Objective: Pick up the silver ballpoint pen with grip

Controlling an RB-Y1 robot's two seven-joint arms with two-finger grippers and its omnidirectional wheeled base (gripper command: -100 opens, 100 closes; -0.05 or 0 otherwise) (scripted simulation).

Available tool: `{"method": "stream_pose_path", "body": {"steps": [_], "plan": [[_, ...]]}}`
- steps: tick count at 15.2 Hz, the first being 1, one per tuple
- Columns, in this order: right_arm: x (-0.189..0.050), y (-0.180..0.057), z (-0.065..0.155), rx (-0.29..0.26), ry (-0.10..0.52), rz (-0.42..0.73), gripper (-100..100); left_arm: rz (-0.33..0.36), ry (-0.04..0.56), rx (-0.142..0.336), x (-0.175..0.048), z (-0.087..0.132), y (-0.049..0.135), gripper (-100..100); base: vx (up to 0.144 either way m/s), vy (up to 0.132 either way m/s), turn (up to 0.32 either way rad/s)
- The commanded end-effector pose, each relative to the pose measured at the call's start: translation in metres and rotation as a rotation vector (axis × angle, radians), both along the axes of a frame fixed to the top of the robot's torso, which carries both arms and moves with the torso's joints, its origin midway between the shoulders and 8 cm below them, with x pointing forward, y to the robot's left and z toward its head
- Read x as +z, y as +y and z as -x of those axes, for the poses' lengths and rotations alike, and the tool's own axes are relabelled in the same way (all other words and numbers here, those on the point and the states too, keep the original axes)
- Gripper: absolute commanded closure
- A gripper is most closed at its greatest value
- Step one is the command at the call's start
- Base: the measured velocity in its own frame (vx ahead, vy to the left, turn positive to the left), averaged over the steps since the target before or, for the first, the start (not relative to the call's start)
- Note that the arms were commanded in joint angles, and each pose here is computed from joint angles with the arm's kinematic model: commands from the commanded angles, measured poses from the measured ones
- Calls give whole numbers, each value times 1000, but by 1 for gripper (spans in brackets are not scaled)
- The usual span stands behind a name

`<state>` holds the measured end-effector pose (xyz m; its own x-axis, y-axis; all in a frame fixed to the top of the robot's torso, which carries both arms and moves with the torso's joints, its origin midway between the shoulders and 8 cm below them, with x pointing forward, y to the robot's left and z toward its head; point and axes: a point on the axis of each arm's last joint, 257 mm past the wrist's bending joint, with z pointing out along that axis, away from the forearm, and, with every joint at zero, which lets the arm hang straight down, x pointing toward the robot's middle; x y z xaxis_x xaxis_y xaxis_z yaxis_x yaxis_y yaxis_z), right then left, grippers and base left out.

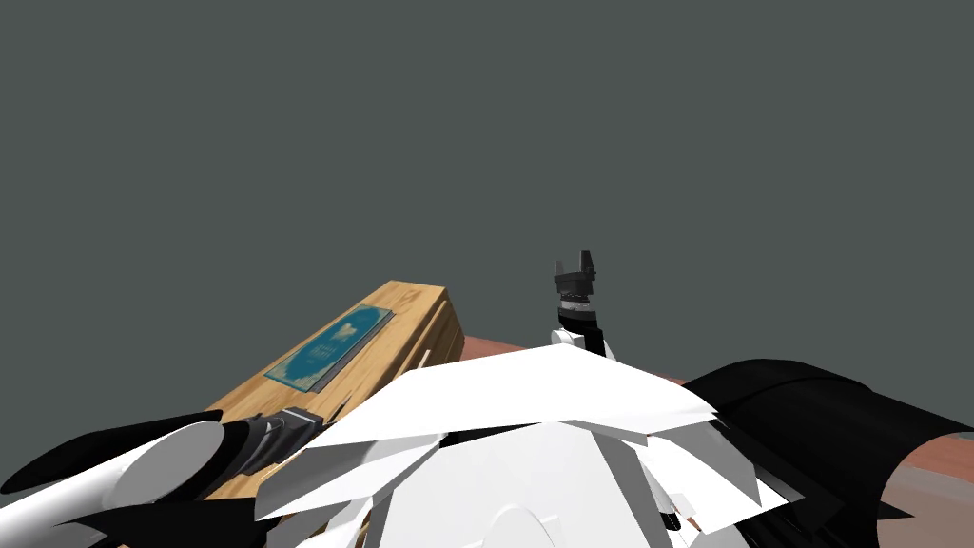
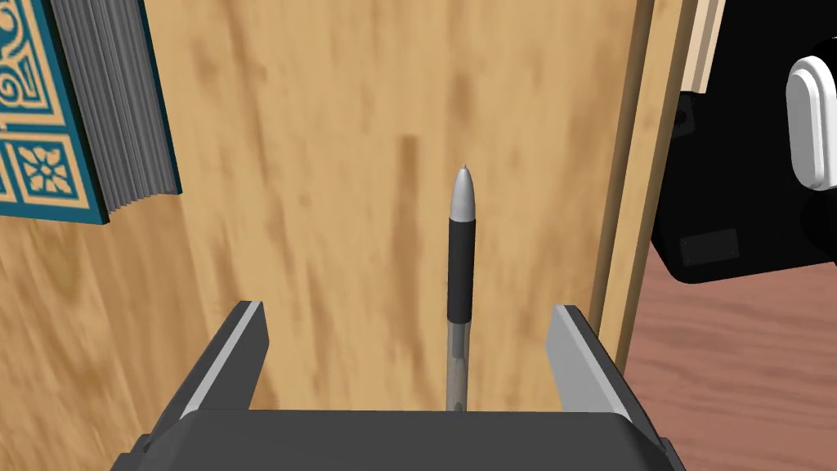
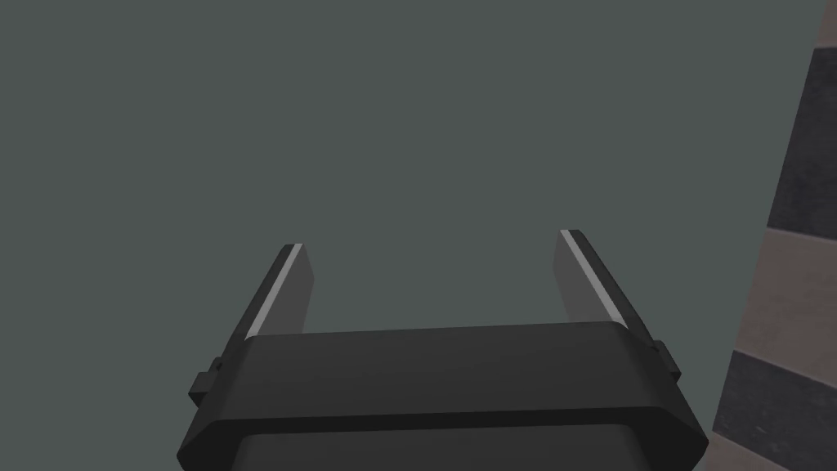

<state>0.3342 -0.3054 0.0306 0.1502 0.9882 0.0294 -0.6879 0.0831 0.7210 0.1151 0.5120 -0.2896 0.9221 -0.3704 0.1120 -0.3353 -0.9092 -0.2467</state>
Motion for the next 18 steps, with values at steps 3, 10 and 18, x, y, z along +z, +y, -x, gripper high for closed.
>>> {"method": "stream_pose_path", "body": {"steps": [3, 10, 18], "plan": [[0, 0, 0, 0, 0, 0, 0, 40, 53, 34, -2, 18, -5, -100, 21, 20, -79], [0, 0, 0, 0, 0, 0, 0, 114, 154, 94, -3, 52, -17, -100, 12, 19, -55], [0, 0, 0, 0, 0, 0, 0, 113, 150, 97, -27, 48, -5, -100, -7, -9, -14]]}}
